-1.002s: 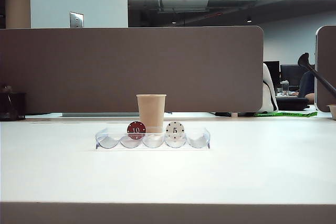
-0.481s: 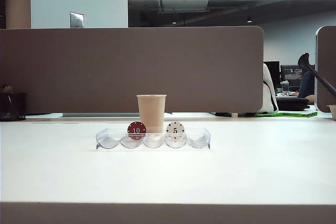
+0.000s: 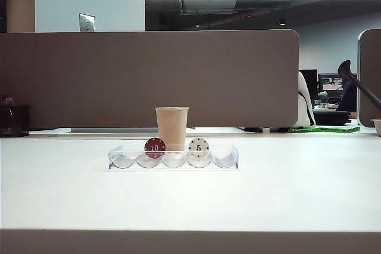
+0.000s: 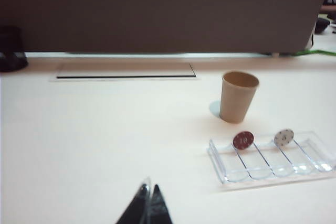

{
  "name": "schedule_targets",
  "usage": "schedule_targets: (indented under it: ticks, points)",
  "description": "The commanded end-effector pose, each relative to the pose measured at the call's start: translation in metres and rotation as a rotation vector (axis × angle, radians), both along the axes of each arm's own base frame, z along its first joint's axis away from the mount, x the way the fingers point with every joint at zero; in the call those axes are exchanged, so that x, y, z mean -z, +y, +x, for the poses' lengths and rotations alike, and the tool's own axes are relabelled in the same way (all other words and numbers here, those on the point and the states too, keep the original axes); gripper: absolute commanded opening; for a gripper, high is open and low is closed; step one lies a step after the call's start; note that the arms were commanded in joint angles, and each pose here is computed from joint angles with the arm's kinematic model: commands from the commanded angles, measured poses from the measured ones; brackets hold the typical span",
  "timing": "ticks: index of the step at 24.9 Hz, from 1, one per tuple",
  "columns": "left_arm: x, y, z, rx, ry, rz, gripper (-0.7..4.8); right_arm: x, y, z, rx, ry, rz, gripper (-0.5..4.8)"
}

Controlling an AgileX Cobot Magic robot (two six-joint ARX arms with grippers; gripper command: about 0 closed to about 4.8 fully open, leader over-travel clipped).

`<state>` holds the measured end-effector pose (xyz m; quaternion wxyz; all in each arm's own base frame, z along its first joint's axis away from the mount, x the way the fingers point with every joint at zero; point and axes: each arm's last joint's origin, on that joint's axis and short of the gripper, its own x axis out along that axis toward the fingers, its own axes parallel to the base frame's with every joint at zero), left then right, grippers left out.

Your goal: Pick up the chip with the greater value and put it into the paper cup.

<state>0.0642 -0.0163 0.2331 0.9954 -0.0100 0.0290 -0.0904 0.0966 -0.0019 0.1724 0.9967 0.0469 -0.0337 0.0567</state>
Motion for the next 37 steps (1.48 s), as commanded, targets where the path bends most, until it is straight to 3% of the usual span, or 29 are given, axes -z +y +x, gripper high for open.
schedule_targets:
  ticks: [1, 14, 20, 25, 37]
  points:
    - [0.009, -0.004, 0.008, 0.057, -0.064, -0.023, -0.06, -0.001, 0.0, 0.0, -0.002, -0.017, -0.004, -0.05]
    - [0.047, -0.008, 0.022, 0.04, 0.001, -0.004, -0.05, -0.001, 0.0, 0.0, 0.006, -0.018, -0.003, 0.0]
    - [0.063, -0.012, 0.029, 0.1, -0.099, -0.033, -0.05, -0.002, 0.001, 0.0, -0.024, -0.026, -0.003, -0.01]
    - [0.064, -0.012, 0.029, 0.087, -0.125, 0.125, -0.06, -0.01, 0.002, -0.002, -0.062, -0.104, -0.021, -0.01]
    - [0.067, -0.008, 0.03, -0.032, -0.09, 0.138, -0.06, -0.011, 0.004, -0.002, -0.119, -0.135, -0.132, -0.01]
